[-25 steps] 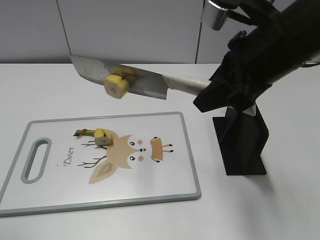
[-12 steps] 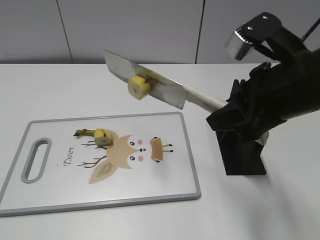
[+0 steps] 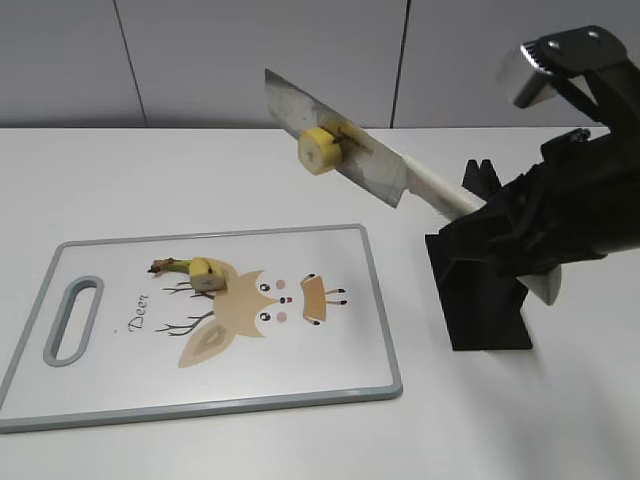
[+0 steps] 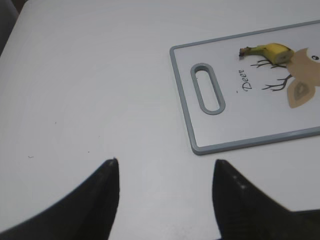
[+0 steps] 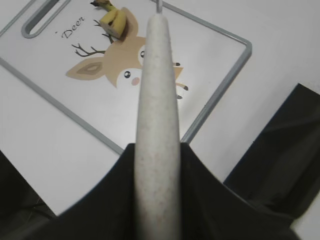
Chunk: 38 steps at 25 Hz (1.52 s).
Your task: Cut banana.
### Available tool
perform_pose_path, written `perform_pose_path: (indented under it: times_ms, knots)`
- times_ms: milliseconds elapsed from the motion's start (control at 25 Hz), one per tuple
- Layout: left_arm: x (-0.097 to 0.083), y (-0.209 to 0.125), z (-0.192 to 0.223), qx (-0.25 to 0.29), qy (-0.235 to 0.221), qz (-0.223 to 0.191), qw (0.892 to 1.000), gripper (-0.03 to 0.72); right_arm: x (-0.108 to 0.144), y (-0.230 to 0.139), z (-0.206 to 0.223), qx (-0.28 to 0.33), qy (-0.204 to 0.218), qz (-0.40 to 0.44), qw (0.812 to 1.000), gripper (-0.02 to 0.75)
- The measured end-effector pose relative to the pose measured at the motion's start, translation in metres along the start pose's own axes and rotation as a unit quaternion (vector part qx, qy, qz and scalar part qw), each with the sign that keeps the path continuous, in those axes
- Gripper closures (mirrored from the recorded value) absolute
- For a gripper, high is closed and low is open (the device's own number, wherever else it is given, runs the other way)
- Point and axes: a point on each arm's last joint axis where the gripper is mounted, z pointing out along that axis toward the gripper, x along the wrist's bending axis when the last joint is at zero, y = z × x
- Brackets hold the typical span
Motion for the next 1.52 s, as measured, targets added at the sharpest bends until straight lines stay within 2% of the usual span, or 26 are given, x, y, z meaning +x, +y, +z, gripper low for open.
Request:
perform_pose_path:
  times_ms: [400, 720, 1080, 1400, 1520]
  knots:
    - [0.002, 0.003, 0.008, -0.039, 0.014, 0.000, 0.999, 0.131, -0.003, -0.003, -0.037, -0.045, -0.078, 0.095, 0.991, 0.565]
    - [0.003, 0.003, 0.009, -0.044, 0.017, 0.000, 0.999, 0.131, -0.011, -0.013, -0.052, -0.033, -0.147, 0.181, 0.972, 0.565]
    - [0.003, 0.003, 0.009, -0.044, 0.018, 0.000, 0.999, 0.140, -0.016, -0.035, -0.048, -0.027, -0.167, 0.238, 0.956, 0.565]
    - [0.003, 0.003, 0.009, -0.044, 0.018, 0.000, 0.999, 0.148, -0.018, -0.042, -0.042, -0.053, -0.162, 0.230, 0.958, 0.565]
    - [0.003, 0.003, 0.009, -0.044, 0.018, 0.000, 0.999, 0.149, -0.020, -0.042, -0.035, -0.046, -0.163, 0.231, 0.958, 0.565]
